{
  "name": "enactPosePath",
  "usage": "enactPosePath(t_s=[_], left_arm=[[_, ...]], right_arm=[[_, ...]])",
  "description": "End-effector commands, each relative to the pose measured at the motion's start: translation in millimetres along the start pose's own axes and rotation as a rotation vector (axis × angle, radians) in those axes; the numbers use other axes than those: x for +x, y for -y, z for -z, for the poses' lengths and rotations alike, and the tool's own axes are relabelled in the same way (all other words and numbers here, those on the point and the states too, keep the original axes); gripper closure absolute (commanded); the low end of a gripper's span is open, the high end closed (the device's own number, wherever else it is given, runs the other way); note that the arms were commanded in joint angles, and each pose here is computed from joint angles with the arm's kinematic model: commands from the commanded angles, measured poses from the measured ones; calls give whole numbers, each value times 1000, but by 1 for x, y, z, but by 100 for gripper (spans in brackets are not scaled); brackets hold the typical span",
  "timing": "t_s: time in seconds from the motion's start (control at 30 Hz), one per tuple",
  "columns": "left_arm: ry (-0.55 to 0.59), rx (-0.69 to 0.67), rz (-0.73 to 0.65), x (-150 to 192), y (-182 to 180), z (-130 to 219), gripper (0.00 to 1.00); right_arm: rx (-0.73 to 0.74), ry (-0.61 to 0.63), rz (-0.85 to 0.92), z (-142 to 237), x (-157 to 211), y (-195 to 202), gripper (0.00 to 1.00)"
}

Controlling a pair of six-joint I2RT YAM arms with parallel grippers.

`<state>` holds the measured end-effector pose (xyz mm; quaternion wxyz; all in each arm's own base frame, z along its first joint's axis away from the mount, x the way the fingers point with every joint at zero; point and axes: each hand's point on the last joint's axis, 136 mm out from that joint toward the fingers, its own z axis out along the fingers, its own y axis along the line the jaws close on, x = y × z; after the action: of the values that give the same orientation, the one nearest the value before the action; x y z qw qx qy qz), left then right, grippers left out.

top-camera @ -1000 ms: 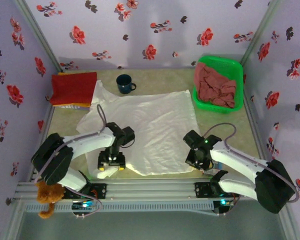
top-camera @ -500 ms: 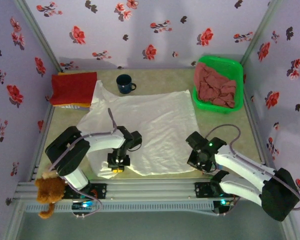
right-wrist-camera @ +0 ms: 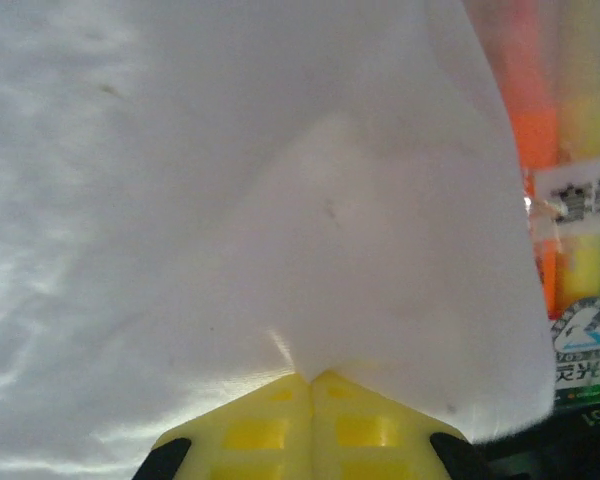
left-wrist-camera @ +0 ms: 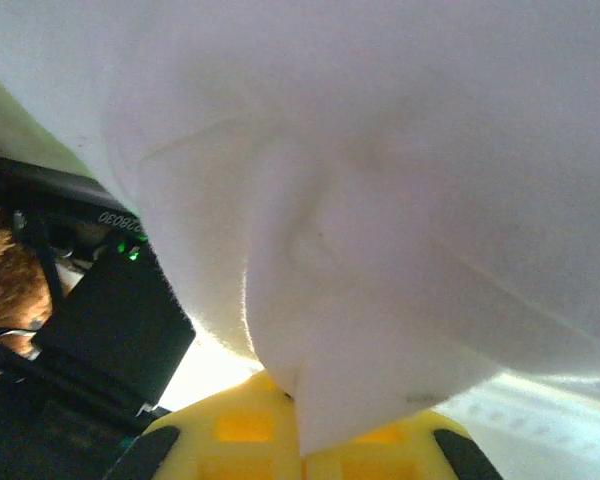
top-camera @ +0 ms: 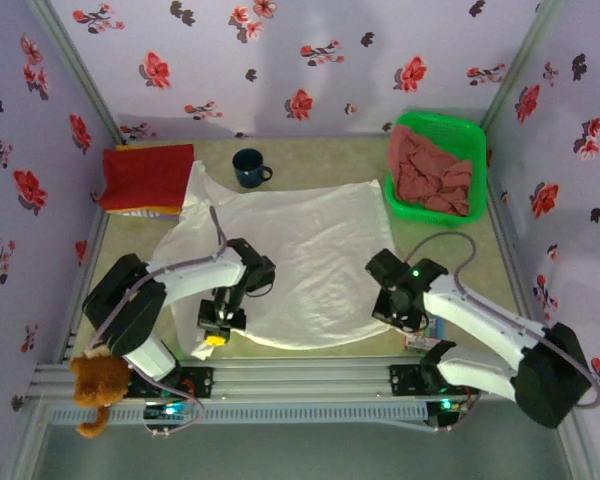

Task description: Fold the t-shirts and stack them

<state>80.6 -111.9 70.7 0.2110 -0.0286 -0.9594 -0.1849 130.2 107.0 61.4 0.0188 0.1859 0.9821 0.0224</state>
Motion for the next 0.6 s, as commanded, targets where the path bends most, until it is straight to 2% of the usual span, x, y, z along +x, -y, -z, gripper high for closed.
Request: enactPosePath(t_s=[0.0, 0.13, 0.37, 0.57], left_arm=[[-87, -58, -103, 4, -18, 13, 100], [-80, -28, -149, -15, -31, 31, 100], [-117, -53, -280, -49, -49, 58, 100], [-132, 70, -253, -78, -38, 65, 100]], right_arm=[[114, 2, 123, 6, -12, 3, 100], [201, -80, 227, 0, -22, -7, 100], [231, -86, 281, 7, -59, -22, 100], [197, -79, 288, 0, -93, -40, 100]])
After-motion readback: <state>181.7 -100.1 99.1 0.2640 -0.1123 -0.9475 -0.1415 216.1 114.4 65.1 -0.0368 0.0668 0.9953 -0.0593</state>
